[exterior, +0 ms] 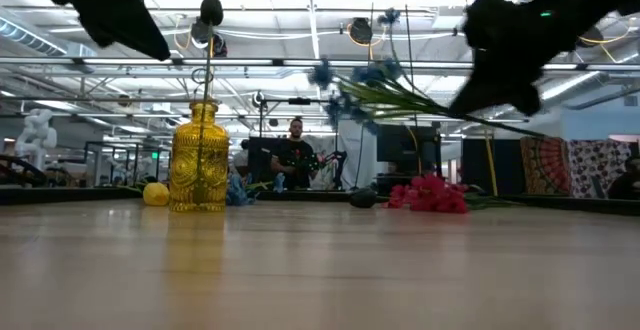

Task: Sort flowers into vase by color
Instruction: Put the bottom blue flowers into the yellow vase

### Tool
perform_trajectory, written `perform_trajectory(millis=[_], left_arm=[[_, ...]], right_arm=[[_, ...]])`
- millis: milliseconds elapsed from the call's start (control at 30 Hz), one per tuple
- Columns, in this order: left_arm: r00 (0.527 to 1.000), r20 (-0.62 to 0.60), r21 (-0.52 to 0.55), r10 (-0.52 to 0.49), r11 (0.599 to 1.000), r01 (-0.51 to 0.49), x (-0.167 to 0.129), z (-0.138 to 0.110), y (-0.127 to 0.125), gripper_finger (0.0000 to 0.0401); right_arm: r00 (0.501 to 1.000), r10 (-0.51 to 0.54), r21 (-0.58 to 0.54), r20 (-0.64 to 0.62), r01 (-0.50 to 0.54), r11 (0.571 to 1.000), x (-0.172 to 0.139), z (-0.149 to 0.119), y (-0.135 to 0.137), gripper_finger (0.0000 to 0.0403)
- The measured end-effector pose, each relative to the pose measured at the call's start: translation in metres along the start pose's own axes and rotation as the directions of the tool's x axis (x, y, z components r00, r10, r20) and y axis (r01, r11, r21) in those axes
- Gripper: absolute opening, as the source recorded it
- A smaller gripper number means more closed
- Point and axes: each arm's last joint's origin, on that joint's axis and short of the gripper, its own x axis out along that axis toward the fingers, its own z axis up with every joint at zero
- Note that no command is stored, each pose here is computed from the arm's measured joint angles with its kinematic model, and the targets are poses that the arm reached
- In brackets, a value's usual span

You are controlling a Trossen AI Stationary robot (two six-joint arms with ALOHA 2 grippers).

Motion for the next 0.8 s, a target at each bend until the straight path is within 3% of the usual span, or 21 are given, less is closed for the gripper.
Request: perform_trajectory(millis=[133, 233, 367, 467, 633, 800], left_arm=[[0.984, 0.090, -0.006, -0.154, 0.988, 0.155, -0.005, -0.012, 0.013, 0.0038], [0.970, 0.132, 0.002, -0.205, 0.979, 0.206, -0.006, -0.021, 0.022, 0.0030], [0.967, 0.136, -0.003, -0.215, 0.976, 0.218, -0.007, -0.029, 0.030, 0.0026], [0.965, 0.133, 0.008, -0.228, 0.973, 0.229, -0.007, -0.029, 0.030, 0.0026], [0.961, 0.134, 0.057, -0.243, 0.970, 0.237, -0.008, -0.029, 0.029, 0.0026], [0.952, 0.118, 0.063, -0.283, 0.959, 0.277, -0.008, -0.028, 0.028, 0.0026]], right_arm=[[0.995, 0.065, 0.050, 0.081, -0.070, 0.996, 0.019, 0.026, -0.009, 0.0000], [0.964, 0.188, -0.003, 0.190, -0.191, 0.982, 0.033, 0.044, -0.005, 0.0000], [0.881, 0.274, -0.145, 0.385, -0.235, 0.961, 0.045, 0.062, 0.001, 0.0000], [0.826, 0.277, -0.145, 0.490, -0.236, 0.961, 0.051, 0.079, 0.007, 0.0000], [0.802, 0.314, -0.209, 0.508, -0.239, 0.948, 0.071, 0.108, 0.030, 0.0000], [0.738, 0.484, -0.357, 0.470, -0.342, 0.869, 0.095, 0.137, 0.062, 0.0000]])
